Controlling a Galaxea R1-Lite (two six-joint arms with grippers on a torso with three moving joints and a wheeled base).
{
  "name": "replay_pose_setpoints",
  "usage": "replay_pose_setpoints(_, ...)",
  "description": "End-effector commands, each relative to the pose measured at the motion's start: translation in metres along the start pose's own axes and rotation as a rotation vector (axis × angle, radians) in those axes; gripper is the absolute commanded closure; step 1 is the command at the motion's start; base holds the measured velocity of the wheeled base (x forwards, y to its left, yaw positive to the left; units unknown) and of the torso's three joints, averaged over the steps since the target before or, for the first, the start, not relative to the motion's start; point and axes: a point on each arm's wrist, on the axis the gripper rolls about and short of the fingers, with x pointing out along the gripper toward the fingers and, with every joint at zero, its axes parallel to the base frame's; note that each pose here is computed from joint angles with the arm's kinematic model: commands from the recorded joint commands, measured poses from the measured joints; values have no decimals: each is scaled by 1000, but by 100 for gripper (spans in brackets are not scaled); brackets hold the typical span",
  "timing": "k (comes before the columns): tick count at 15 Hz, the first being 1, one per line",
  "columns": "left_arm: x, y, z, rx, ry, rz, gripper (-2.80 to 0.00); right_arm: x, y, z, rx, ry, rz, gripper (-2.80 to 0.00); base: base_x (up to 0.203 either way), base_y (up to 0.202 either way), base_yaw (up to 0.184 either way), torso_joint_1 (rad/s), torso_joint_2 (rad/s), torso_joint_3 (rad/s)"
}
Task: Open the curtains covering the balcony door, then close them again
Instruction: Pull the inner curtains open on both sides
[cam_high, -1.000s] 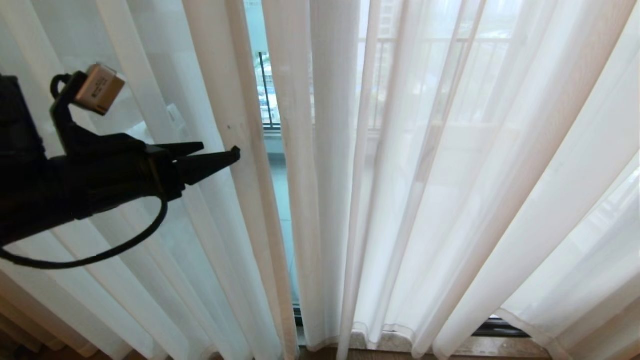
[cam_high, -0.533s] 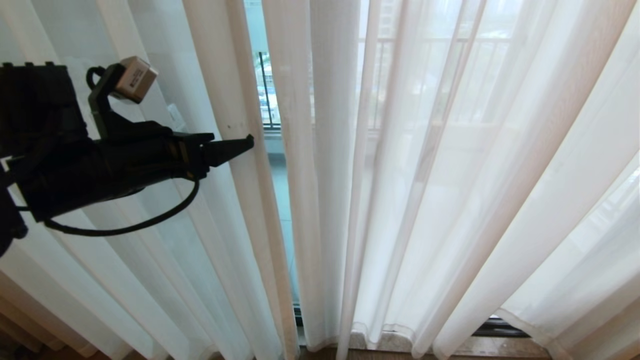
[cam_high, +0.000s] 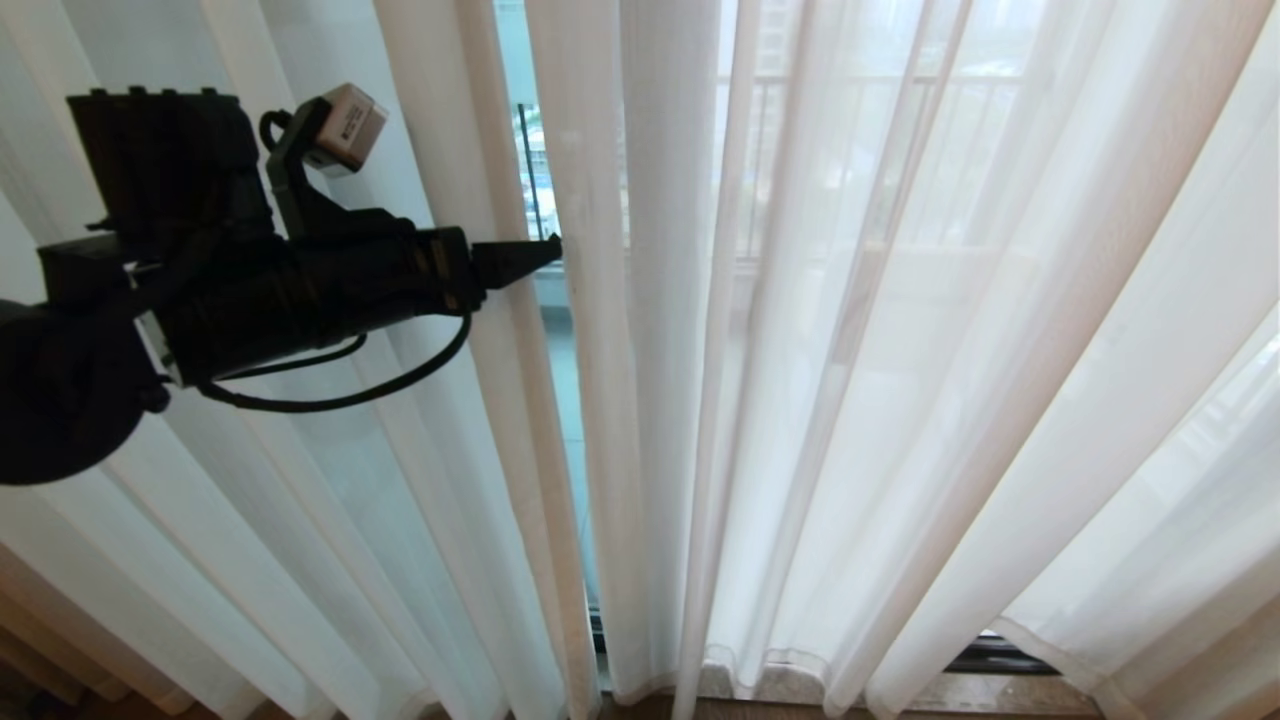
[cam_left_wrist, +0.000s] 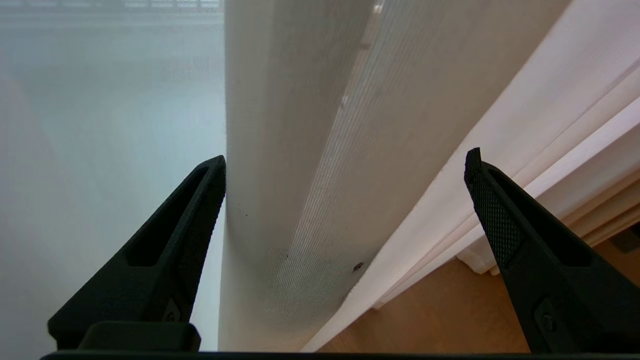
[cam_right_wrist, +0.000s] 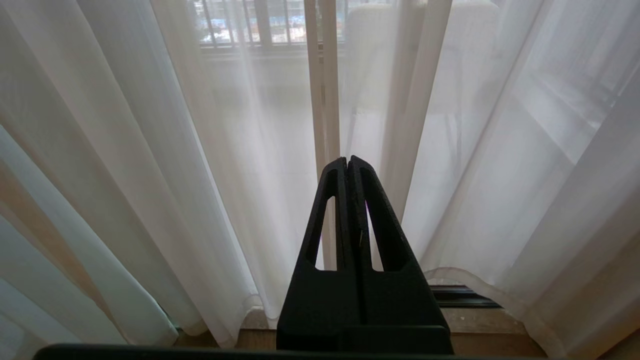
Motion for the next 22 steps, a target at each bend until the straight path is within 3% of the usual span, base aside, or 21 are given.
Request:
replay_pose_setpoints(1,6,2,-3,-4,12,-2,-280,0,0,0,0,1,0,0,0,0,0,0,0,0)
replay_pose_setpoints(13,23,7,5,-35,-24,50,-280,0,0,0,0,2,0,0,0,0,0,0,0,0)
replay_pose_setpoints(22,2,5,-5,-41,1,84,-280,0,0,0,0,1,0,0,0,0,0,0,0,0)
